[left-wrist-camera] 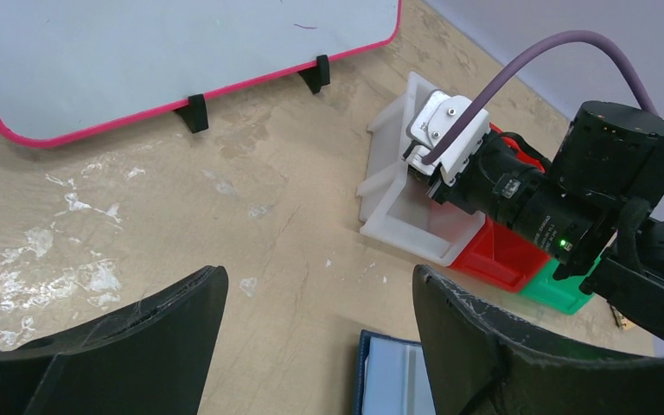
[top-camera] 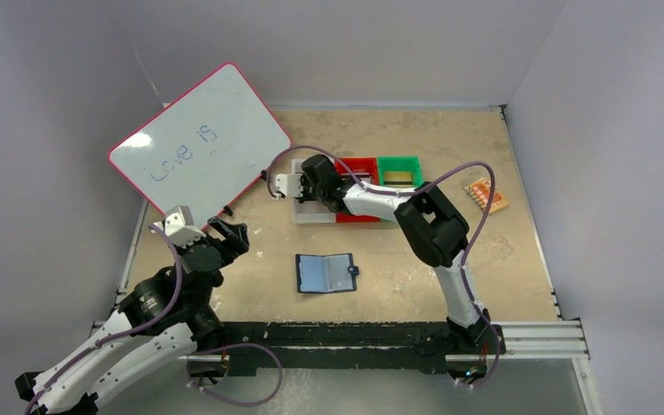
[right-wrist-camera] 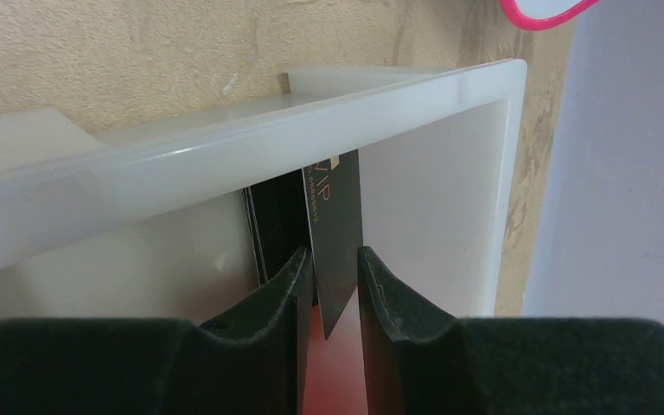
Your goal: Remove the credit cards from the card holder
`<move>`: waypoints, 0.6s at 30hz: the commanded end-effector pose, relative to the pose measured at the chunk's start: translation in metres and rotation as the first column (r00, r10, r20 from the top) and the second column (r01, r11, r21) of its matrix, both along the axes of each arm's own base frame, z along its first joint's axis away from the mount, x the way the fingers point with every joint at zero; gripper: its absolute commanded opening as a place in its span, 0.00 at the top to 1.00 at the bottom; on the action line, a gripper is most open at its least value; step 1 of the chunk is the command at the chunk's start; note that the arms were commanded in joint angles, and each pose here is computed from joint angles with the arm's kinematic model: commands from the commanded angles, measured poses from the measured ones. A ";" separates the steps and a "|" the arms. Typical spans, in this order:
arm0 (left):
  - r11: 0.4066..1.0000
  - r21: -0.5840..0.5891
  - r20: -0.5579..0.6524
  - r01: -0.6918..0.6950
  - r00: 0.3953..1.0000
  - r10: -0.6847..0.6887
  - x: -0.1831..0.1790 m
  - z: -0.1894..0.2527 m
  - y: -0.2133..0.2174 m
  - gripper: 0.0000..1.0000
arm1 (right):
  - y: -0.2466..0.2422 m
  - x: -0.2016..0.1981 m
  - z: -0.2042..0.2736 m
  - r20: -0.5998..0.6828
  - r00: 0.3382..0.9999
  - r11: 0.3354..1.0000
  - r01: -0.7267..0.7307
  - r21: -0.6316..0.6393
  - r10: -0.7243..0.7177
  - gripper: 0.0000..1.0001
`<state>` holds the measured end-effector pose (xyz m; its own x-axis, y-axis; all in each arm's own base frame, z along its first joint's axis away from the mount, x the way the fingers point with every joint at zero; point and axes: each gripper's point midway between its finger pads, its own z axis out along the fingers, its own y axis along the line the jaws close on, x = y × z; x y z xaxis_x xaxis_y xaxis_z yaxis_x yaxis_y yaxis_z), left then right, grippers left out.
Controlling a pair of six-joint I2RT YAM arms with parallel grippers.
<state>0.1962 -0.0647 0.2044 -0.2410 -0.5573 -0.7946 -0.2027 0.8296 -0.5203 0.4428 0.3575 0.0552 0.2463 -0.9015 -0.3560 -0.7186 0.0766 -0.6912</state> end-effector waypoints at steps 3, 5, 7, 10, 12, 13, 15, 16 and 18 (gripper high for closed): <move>1.000 -0.014 0.017 -0.002 1.000 0.002 0.002 0.007 -0.002 0.22 | 0.007 0.009 0.021 0.013 1.000 0.999 -0.010 0.043 0.009 0.71; 1.000 -0.014 0.016 -0.001 1.000 0.001 0.002 0.007 -0.003 0.22 | 0.008 0.008 0.021 0.007 1.000 0.999 -0.012 0.046 0.012 0.68; 1.000 -0.014 0.015 0.002 1.000 -0.002 0.002 0.007 -0.003 0.22 | 0.009 0.007 0.020 -0.005 1.000 0.999 -0.018 0.046 0.019 0.66; 1.000 -0.011 0.013 0.007 1.000 -0.007 0.002 0.007 -0.004 0.22 | 0.012 0.006 0.023 -0.014 1.000 0.998 -0.021 0.059 0.021 0.65; 1.000 -0.013 0.014 0.007 1.000 -0.006 0.002 0.007 -0.004 0.22 | 0.014 0.007 0.027 -0.016 1.000 0.997 -0.019 0.074 0.021 0.64; 1.000 -0.013 0.013 0.007 1.000 -0.007 0.002 0.006 -0.004 0.22 | 0.016 0.006 0.028 -0.020 1.000 0.996 -0.022 0.081 0.024 0.64; 1.000 -0.014 0.013 0.008 1.000 -0.008 0.002 0.006 -0.004 0.22 | 0.018 0.006 0.032 -0.019 1.000 0.995 -0.023 0.095 0.025 0.64; 1.000 -0.013 0.012 0.009 1.000 -0.009 0.002 0.006 -0.004 0.22 | 0.019 0.006 0.034 -0.020 0.999 0.994 -0.026 0.102 0.028 0.64; 1.000 -0.013 0.012 0.011 1.000 -0.010 0.002 0.007 -0.005 0.22 | 0.021 0.005 0.035 -0.030 0.999 0.993 -0.029 0.111 0.033 0.63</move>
<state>0.1962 -0.0659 0.2035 -0.2474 -0.5541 -0.7948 -0.2010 0.8318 -0.5173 0.4422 0.3660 0.0636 0.2502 -0.8833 -0.3966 -0.7480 0.0838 -0.6584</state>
